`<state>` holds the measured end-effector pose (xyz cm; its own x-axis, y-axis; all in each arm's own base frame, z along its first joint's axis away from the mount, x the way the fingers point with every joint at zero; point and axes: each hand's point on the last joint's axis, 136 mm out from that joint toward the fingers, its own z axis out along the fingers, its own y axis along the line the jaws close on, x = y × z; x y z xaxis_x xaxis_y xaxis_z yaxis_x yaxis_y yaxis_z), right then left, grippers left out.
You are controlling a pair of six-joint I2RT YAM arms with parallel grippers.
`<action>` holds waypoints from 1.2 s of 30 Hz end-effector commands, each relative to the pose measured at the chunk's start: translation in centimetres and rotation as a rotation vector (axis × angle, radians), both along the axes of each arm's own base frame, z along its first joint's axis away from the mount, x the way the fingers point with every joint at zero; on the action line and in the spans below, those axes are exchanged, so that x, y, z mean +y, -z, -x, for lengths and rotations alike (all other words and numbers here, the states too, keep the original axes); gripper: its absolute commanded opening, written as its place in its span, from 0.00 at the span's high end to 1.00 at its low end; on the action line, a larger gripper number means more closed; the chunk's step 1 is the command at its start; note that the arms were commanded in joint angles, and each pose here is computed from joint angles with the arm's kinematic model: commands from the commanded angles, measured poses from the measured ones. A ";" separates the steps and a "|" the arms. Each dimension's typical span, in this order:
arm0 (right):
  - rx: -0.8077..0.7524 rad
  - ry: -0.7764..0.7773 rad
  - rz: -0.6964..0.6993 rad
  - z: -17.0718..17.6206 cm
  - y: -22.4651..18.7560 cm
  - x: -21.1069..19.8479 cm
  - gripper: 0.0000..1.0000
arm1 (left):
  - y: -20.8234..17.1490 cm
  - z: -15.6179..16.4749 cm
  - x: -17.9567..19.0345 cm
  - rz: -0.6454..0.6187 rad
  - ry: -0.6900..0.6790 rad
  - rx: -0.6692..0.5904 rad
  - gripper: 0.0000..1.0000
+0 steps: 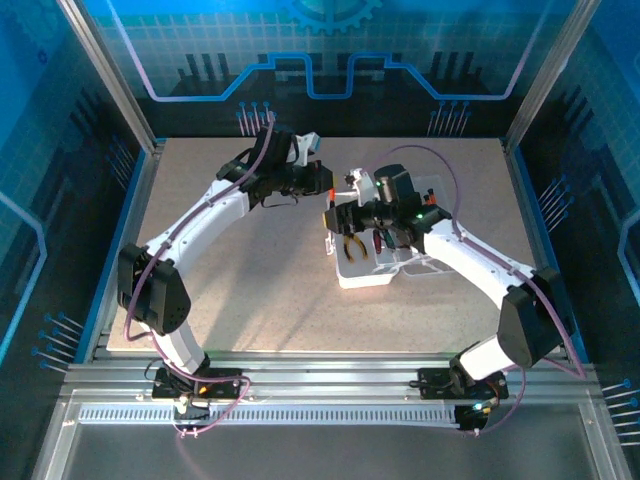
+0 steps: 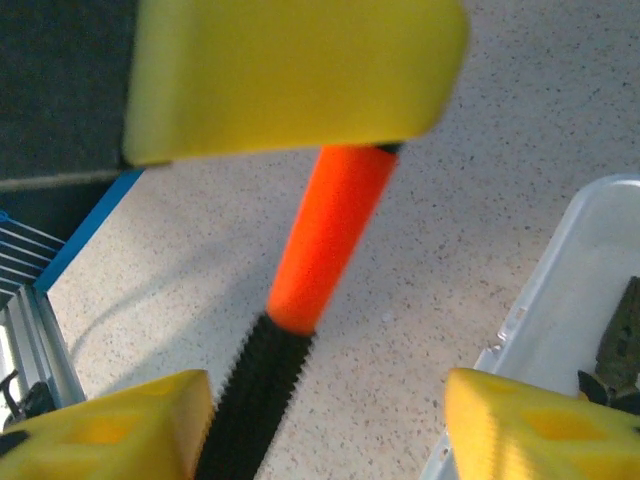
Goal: Pack the tool kit
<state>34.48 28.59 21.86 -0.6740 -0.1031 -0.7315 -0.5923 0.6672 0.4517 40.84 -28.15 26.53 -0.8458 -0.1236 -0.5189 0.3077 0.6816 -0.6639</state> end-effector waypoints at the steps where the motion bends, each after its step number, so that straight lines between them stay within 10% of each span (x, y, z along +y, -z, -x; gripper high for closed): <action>1: -0.076 0.018 -0.058 -1.4 -2.9 1.2 0.51 | -1.5 1.3 -0.7 0.048 0.031 -0.005 1.00; 8: -0.087 0.045 -0.007 -1.2 -3.3 0.0 1.00 | -0.8 1.4 -0.5 0.016 0.032 -0.003 0.99; 14: -0.058 0.094 0.088 0.2 -3.1 -4.5 1.00 | -2.8 0.0 3.1 -0.228 -0.039 -0.149 0.01; 21: 0.015 0.279 0.228 0.9 -1.4 -14.8 1.00 | -5.1 -2.1 12.6 -0.449 -0.261 -0.225 0.01; 36: 0.184 0.539 0.701 -3.9 5.1 -27.6 1.00 | 11.9 -1.0 15.6 -0.591 -0.293 0.140 0.01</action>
<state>38.02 2.82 16.21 -0.8551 -0.0870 -0.5110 -0.0954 0.9954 -0.0098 41.70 -12.43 14.63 -0.8899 -0.0582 -0.4524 0.0162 0.9872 -0.1590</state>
